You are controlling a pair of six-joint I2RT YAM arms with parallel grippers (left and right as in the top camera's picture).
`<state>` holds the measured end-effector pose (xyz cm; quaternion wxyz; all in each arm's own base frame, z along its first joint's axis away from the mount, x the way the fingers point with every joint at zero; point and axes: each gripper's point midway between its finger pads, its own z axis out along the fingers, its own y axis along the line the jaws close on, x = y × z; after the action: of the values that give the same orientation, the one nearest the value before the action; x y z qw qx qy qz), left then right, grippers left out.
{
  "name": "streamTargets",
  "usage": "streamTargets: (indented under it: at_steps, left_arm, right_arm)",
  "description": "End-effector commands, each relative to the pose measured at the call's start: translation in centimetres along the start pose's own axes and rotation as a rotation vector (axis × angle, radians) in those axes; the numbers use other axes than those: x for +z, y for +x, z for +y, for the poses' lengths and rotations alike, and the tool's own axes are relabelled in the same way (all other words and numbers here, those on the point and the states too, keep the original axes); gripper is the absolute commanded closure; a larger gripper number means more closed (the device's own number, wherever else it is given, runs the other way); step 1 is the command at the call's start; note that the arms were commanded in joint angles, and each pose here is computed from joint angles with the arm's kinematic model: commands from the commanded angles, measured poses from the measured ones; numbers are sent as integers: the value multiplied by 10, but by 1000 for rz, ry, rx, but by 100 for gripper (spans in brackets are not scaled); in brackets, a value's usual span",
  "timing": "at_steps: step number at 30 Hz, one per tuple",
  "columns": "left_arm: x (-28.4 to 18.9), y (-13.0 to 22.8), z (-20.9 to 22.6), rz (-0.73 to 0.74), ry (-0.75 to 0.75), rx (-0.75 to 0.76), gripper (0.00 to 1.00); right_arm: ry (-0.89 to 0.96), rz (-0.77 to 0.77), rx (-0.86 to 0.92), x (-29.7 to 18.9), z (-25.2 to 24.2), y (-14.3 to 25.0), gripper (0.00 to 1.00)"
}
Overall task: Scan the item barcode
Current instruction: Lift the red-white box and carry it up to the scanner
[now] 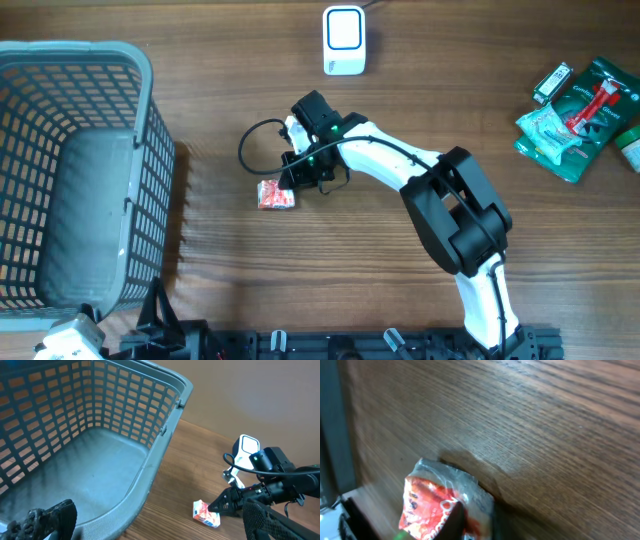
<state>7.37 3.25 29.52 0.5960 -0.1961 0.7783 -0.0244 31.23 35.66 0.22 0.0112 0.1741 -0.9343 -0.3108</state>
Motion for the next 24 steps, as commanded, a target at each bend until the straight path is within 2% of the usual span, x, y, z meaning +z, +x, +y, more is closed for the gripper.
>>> streamTargets:
  at_steps: [1, 3, 6, 7, 8, 11, 13, 15, 18, 22, 24]
  left_arm:
    - [-1, -1, -1, -7, 13, -2, 0]
    - [-1, -1, -1, -8, 13, -2, 0]
    - [-1, -1, -1, -8, 13, -2, 0]
    - [-1, -1, -1, -7, 13, -2, 0]
    - [-1, -1, -1, -8, 13, -2, 0]
    - [-1, -1, -1, -7, 13, -2, 0]
    - [-1, -1, -1, -8, 13, -2, 0]
    - [-1, -1, -1, -7, 13, -2, 0]
    - [-1, -1, -1, -8, 13, -2, 0]
    - [-1, -1, -1, -8, 13, -2, 0]
    - [-1, -1, -1, -7, 13, -2, 0]
  right_arm:
    - [46, 62, 116, 12, -36, 14, 96]
    - [43, 62, 299, -7, -47, 10, 96]
    - [-83, 127, 570, -59, -50, 15, 96]
    - [-264, 222, 768, -106, -45, 28, 96]
    - [-332, 281, 876, -127, -45, 39, 96]
    - [-383, 392, 1113, -172, -61, 68, 96]
    - [-397, 421, 1149, -193, -72, 82, 96]
    - [-418, 374, 1116, -203, -85, 83, 96]
    - [-321, 377, 1111, -203, -105, 96, 96]
    - [-228, 367, 892, -203, -121, 111, 96]
    - [-183, 335, 842, -213, -124, 114, 96]
